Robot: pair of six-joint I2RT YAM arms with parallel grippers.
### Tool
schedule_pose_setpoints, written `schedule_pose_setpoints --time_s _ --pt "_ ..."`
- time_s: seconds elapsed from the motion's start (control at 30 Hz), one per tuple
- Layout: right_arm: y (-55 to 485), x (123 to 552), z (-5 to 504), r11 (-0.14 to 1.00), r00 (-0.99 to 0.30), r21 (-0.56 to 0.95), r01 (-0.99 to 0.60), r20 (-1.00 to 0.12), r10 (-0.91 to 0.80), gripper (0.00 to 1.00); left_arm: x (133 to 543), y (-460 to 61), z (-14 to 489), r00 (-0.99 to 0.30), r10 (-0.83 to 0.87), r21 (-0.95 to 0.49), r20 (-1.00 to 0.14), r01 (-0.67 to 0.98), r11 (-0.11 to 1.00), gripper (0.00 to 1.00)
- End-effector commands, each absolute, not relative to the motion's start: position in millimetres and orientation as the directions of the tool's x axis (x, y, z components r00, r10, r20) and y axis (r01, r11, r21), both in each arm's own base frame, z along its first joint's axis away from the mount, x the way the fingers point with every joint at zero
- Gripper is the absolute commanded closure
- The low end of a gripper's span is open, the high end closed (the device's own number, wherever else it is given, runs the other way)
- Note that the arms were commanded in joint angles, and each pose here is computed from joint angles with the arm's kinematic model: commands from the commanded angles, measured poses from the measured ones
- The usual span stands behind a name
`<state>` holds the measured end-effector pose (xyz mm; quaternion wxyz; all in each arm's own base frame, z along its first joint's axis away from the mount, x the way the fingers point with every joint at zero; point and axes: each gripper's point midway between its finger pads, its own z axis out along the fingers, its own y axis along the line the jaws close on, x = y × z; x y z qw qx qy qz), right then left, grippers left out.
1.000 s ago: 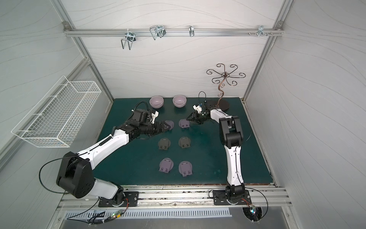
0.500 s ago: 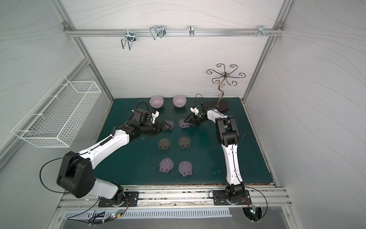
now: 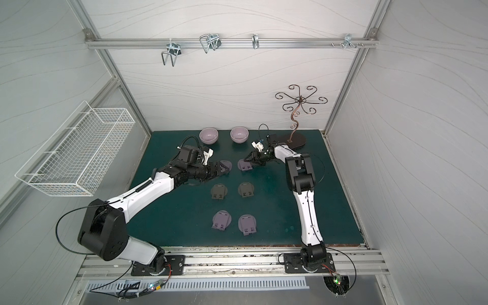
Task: Open the phone stand
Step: Pick up the phone stand at the center of the board.
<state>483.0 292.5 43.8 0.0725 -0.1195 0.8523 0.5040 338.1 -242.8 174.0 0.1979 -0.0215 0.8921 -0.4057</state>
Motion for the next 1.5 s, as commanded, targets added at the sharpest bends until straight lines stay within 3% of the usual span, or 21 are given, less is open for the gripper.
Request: schedule_pose_setpoints --time_s 0.0,0.1,0.53,0.97,1.47 --pt "300 472 29 0.453 -0.969 0.858 -0.243 -0.191 -0.158 0.58 344 -248 178 -0.913 -0.195 -0.74 -0.357 0.149 0.656 0.13" --pt "300 471 26 0.45 -0.97 0.861 -0.236 -0.182 -0.16 0.61 344 -248 176 -0.915 -0.194 -0.738 -0.353 0.145 0.659 0.13" --pt "301 468 18 0.444 -0.974 0.87 -0.213 -0.156 -0.163 1.0 341 -245 170 -0.92 -0.185 -0.724 -0.347 0.137 0.677 0.13" --pt "292 465 57 0.372 -0.976 0.903 -0.213 -0.176 -0.13 1.0 346 -231 168 -0.927 -0.223 -0.768 -0.303 0.099 0.632 0.16" --pt "285 417 220 0.281 -0.938 0.895 -0.347 -0.327 -0.119 1.0 345 -234 209 -0.92 -0.25 -0.874 -0.301 0.161 0.458 0.19"
